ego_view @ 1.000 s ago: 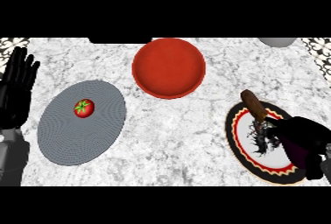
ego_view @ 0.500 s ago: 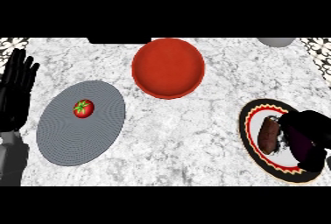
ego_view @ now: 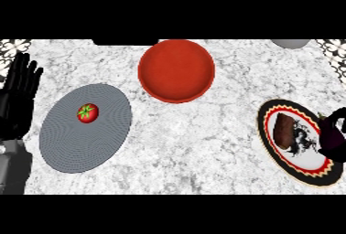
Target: Pick the eggplant from the plate and place it in the bowl
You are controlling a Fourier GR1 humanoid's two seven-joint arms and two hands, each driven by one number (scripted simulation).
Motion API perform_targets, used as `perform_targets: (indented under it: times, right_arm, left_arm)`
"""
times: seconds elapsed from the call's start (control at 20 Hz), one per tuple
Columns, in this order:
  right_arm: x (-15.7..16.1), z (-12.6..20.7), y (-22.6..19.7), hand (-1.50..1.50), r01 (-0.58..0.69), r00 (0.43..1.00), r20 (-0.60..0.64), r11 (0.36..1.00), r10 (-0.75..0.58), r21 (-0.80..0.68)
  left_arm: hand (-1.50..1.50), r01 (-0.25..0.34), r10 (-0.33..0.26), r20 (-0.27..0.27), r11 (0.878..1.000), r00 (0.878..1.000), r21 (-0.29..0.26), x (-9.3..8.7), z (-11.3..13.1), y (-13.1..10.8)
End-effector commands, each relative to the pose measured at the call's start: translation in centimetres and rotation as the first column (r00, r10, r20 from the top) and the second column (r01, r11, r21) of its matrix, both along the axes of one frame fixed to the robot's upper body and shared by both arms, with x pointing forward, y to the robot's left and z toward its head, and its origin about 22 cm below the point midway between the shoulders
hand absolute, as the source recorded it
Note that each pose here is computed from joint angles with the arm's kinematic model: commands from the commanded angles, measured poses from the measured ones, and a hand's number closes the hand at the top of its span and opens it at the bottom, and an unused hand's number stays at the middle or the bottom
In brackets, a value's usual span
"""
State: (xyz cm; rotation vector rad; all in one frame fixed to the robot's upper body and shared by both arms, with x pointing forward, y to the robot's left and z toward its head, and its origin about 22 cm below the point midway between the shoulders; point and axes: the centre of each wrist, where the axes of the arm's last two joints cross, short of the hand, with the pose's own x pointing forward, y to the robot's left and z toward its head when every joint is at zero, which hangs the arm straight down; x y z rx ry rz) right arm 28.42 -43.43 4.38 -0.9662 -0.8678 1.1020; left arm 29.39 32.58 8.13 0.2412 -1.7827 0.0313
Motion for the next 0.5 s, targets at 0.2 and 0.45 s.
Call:
perform_targets:
  times: [0.2,0.45]
  right_arm:
    - [-0.6,6.7,0.1,1.50,0.093,0.969,0.236,0.994,-0.075,-0.066]
    - [-1.8,11.9,1.2,1.50,-0.072,0.929,0.367,0.995,0.042,0.070]
  left_arm:
    - [0.00,-0.018,0.018,-0.002,1.000,1.000,0.000,-0.2,0.9,-0.3]
    - [0.00,-0.022,0.022,-0.011,1.000,1.000,-0.003,-1.6,0.0,1.0]
